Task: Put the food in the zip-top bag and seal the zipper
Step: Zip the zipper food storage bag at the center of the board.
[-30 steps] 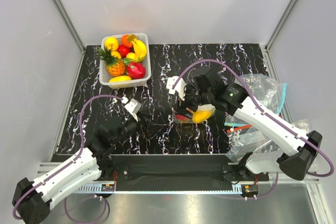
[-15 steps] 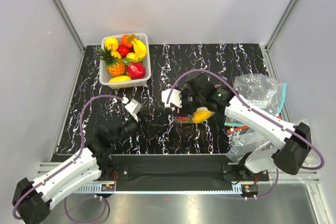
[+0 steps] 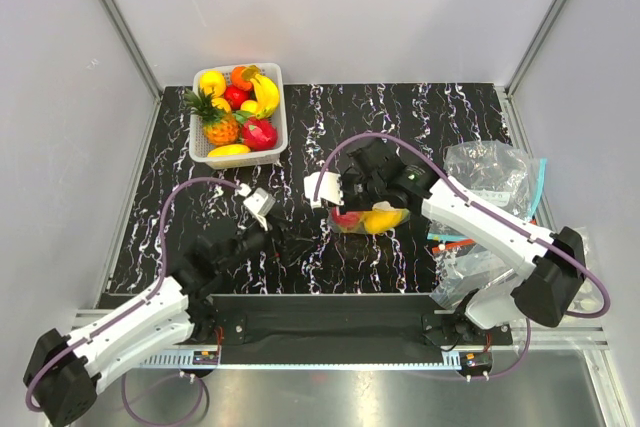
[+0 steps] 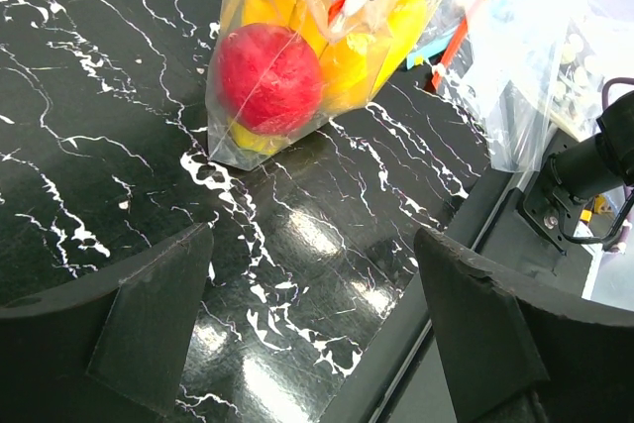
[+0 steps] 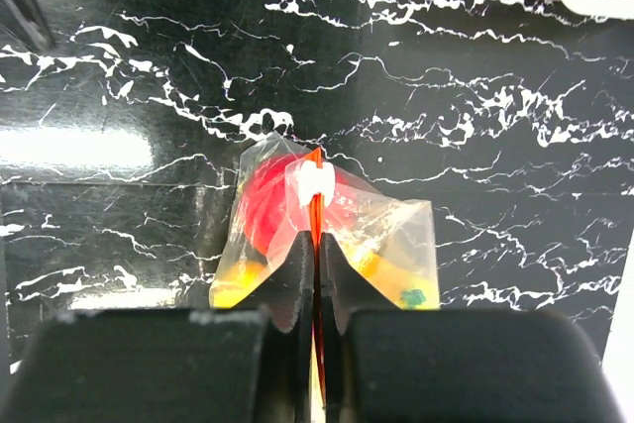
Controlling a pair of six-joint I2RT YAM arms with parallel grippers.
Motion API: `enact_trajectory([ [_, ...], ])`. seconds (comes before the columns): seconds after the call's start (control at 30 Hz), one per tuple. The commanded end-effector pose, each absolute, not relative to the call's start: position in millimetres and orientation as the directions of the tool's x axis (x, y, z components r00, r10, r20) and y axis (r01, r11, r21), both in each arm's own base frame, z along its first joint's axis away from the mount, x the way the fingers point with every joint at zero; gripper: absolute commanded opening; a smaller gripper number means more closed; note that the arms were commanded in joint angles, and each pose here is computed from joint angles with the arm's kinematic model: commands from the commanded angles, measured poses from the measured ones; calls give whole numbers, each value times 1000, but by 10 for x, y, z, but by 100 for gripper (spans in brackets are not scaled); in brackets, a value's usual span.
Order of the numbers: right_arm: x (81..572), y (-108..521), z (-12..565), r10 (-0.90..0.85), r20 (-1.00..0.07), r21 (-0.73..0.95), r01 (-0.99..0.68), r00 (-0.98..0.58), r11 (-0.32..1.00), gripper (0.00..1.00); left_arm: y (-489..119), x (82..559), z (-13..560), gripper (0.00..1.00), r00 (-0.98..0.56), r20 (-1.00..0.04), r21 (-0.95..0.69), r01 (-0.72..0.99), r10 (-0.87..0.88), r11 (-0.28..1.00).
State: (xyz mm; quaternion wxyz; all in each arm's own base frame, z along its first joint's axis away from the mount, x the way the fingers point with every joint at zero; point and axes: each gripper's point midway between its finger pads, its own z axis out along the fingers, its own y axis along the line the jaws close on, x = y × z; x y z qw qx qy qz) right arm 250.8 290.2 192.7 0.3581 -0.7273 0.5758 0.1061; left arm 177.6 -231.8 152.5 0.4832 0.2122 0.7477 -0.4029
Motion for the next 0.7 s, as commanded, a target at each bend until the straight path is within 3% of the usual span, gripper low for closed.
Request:
enact_trajectory([
  [0.0, 2485, 2995, 2240, -717, -598, -432, -897, 359, -88, 0, -2454, 1847, 1910, 89, -363, -923, -374, 762, -128, 528],
  [0.3, 2394, 2987, 2361, -676, -655, -427, -904, 338, -38, 0, -2681, 1990, 2121, 88, -312, -936, -352, 809, -163, 471],
  [0.67, 2184, 2897, 2799, -554, -746, -470, -881, 369, 46, 0, -2844, 1971, 2429, 86, -137, -964, -216, 906, -230, 364],
])
